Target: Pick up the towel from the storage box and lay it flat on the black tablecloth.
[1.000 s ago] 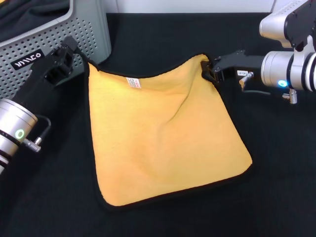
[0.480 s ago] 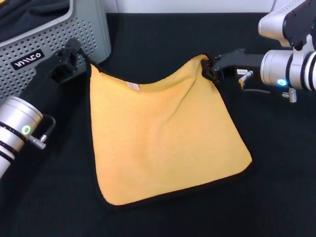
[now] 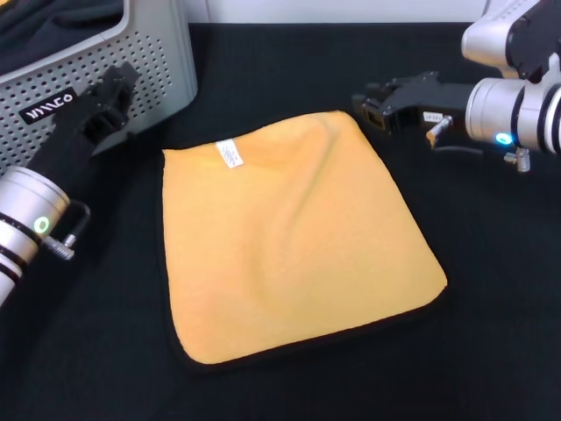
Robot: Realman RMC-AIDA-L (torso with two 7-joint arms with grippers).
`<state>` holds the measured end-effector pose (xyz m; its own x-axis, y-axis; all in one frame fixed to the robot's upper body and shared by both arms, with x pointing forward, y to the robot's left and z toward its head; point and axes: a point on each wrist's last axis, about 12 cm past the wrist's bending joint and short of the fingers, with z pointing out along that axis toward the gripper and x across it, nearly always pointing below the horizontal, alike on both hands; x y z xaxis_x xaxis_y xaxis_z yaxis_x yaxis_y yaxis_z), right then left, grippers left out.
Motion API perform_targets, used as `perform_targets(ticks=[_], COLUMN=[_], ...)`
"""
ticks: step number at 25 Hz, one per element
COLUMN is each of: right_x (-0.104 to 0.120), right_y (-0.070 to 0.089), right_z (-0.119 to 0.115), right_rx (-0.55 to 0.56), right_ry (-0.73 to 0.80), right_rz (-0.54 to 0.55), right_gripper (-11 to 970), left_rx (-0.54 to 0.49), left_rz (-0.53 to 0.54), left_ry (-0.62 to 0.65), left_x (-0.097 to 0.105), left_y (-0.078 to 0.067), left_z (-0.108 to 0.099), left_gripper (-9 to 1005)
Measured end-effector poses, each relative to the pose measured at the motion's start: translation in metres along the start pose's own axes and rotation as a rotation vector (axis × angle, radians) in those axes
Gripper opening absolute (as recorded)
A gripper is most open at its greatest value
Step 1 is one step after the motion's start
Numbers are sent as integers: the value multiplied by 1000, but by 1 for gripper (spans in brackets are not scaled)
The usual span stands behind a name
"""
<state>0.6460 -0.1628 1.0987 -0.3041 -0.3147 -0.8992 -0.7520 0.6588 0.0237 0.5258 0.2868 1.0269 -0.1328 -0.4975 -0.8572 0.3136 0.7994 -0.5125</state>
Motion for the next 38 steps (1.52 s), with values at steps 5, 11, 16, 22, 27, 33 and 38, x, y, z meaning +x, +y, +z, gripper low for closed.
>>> perform_targets(ticks=[5,11,16,22,27,33,38], right_x=[0,3,6,4,1,-8,-24], right_y=[-2,-1,3,10,19,36,44], right_z=[-11,-28,-50,-89,-128,-151,-153], right_rx=[26,45,43,-198,-471,-748,-839], right_ry=[-43,-94,-153,-265,-317,-333,-296], right_rz=[-20,-66,-124,-123,-167,-228,-277], right_gripper=[215,446,672,790,844,832,833], left_rx=[-23,-10,43,309,659,987,1122], left_rz=[18,39,80,149,159,182,250], left_ry=[-13,-43,-54,36,142,255,299], left_x=[0,-1,-3,-12,-25,-45,-56], left_y=[5,6,6,-4,-26,-52,-72], left_z=[-8,-26,-47,-71,-75,-63,-42], left_gripper=[212,512,619,802,887,893,893])
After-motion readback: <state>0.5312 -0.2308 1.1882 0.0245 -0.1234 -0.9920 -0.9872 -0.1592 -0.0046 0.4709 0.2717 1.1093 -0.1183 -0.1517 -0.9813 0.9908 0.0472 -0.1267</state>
